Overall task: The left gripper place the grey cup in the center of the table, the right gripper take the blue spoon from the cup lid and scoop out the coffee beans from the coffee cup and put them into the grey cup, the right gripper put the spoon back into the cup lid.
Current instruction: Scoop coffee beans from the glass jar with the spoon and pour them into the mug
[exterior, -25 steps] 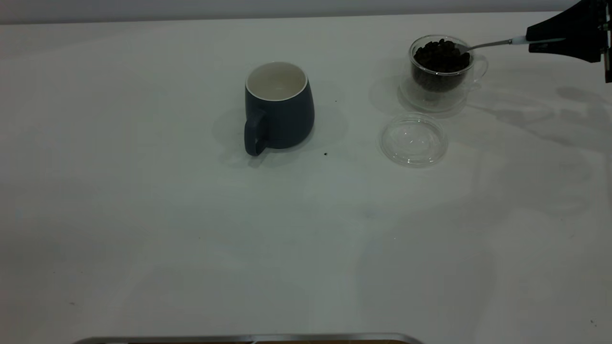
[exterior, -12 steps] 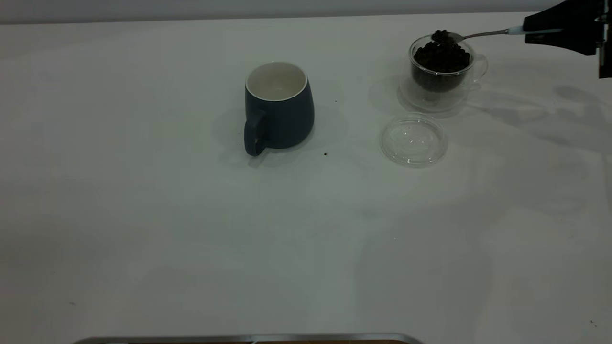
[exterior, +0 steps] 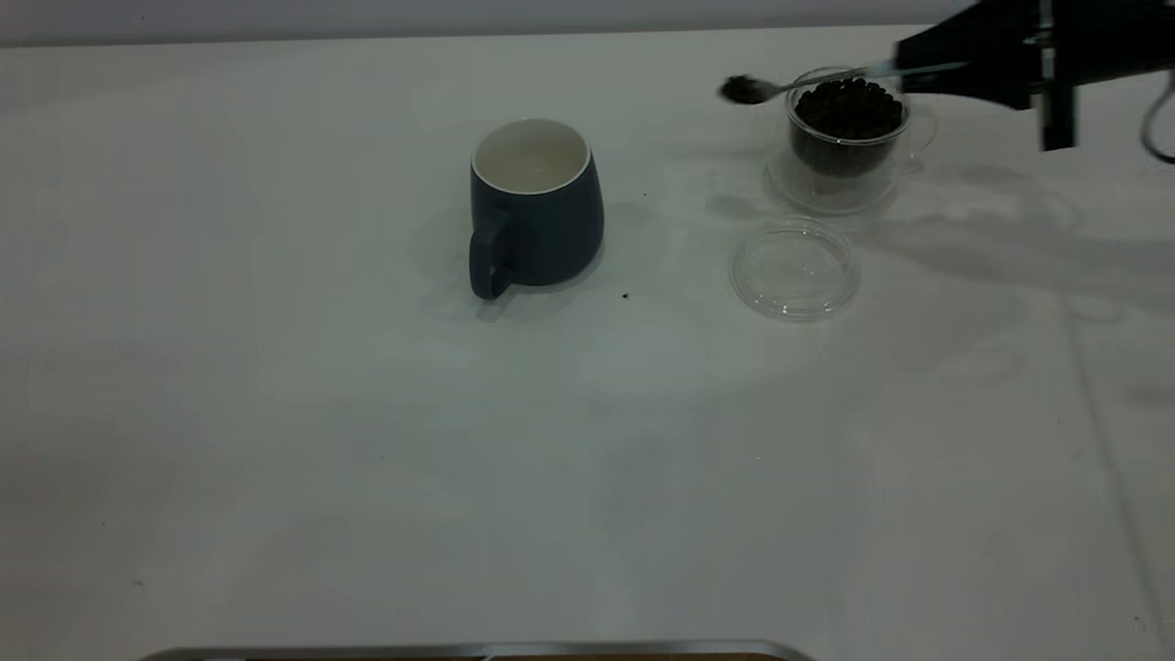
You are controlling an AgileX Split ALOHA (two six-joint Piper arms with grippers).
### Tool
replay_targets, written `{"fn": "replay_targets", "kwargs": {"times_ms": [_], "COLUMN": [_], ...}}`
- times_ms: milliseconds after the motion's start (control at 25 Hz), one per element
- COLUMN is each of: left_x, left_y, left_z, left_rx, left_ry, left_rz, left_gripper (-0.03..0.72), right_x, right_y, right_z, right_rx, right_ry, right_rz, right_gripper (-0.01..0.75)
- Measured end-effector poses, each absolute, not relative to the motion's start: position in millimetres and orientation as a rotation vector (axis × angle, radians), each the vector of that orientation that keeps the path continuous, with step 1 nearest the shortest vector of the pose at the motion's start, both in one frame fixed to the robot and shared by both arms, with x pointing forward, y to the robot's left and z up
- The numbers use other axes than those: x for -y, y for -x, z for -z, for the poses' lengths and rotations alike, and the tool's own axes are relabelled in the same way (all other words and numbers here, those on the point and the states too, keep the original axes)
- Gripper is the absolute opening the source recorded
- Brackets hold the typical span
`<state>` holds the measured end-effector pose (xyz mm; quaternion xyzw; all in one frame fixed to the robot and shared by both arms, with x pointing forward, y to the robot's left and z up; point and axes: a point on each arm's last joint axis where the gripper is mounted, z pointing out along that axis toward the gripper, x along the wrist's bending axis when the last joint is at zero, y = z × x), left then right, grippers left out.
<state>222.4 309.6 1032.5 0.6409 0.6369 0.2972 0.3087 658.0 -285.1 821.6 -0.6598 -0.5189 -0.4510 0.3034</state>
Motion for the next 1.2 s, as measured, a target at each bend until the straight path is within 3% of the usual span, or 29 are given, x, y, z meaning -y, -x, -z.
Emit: {"fn": "replay_targets", "kwargs": {"times_ms": [320, 720, 1200], "left_x": [-310, -310, -310], "left_y": [-222, -222, -222], "left_z": [-1032, -1032, -1032], "left_rx": [-1.683, -1.683, -1.684], "left_ry": [-1.694, -1.694, -1.693], "left_rz": [-0.786, -0.786, -0.785], "left_gripper": [0.567, 0.567, 0.567], "right_x": [214, 153, 149], "right_y": [-657, -644, -650], "right_z": [-827, -829, -820], "right_rx": [1.392, 1.434, 1.586], "right_ry": [1.630, 1.522, 1.608], "right_rz": [1.188, 1.156, 1.212], "right_gripper": [0.104, 0.104, 0.104]}}
